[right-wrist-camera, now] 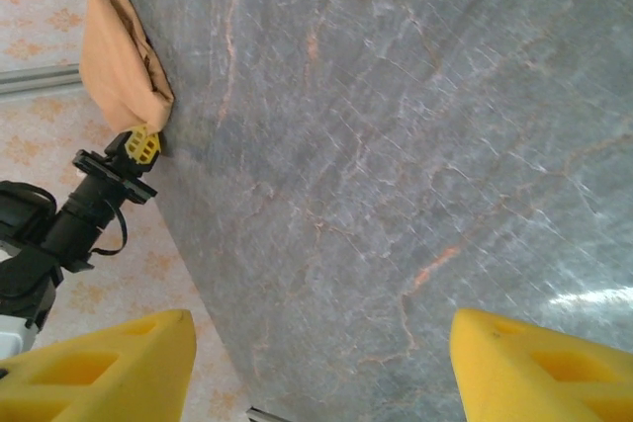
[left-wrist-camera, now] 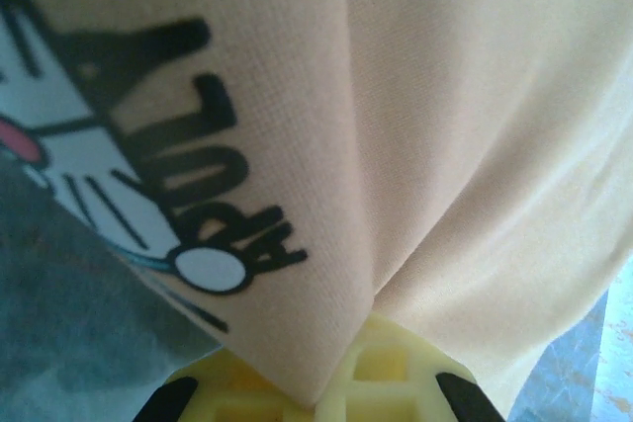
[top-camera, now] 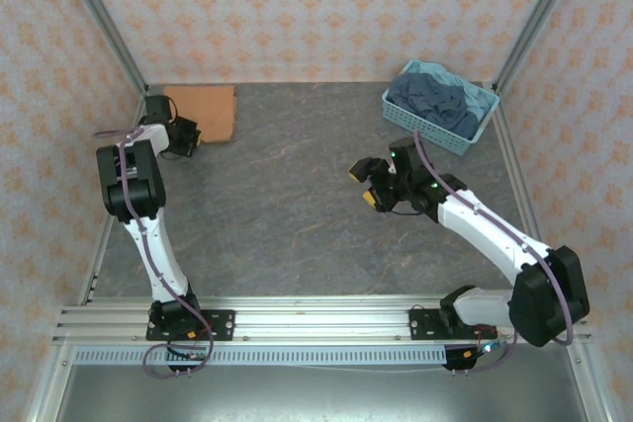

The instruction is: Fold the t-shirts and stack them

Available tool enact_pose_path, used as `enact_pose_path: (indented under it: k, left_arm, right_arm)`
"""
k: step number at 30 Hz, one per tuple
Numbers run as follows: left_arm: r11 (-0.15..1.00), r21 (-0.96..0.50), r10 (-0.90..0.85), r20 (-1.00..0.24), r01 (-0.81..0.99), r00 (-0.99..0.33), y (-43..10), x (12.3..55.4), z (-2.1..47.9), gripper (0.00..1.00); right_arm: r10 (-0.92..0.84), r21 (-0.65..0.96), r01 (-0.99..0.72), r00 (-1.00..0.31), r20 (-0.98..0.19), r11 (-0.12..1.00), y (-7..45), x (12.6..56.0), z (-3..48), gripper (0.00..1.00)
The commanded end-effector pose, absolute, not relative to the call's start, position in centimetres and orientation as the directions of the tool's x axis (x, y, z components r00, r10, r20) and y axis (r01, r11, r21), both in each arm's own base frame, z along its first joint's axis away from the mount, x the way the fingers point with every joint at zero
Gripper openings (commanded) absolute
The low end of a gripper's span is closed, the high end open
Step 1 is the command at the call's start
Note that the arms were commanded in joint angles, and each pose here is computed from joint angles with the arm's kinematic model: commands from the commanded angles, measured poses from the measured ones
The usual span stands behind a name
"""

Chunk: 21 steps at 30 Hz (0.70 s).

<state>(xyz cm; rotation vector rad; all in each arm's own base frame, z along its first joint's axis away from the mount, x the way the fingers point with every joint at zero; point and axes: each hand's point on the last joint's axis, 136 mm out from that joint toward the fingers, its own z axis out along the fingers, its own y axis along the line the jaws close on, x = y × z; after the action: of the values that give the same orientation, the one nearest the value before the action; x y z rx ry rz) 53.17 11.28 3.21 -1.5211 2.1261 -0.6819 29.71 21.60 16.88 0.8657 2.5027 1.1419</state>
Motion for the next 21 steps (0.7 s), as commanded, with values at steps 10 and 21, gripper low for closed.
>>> enact_pose_path:
  k: [10, 21]
  left_arm:
    - [0.301, -0.674, -0.936, -0.074, -0.675, -0.344, 9.5, 53.7, 8.4, 0.47]
    - [0.606, -0.524, -0.792, -0.465, -0.599, -0.395, 4.4, 43.8, 22.1, 1.00]
  right_arm:
    - [0.565, 0.745, 0.325, -0.821, -0.084, 0.583, 21.7, 32.6, 19.3, 0.70]
    - [0.614, 0.756, 0.143, -0.687, -0.389, 0.639, 16.3, 34.6, 28.7, 0.99]
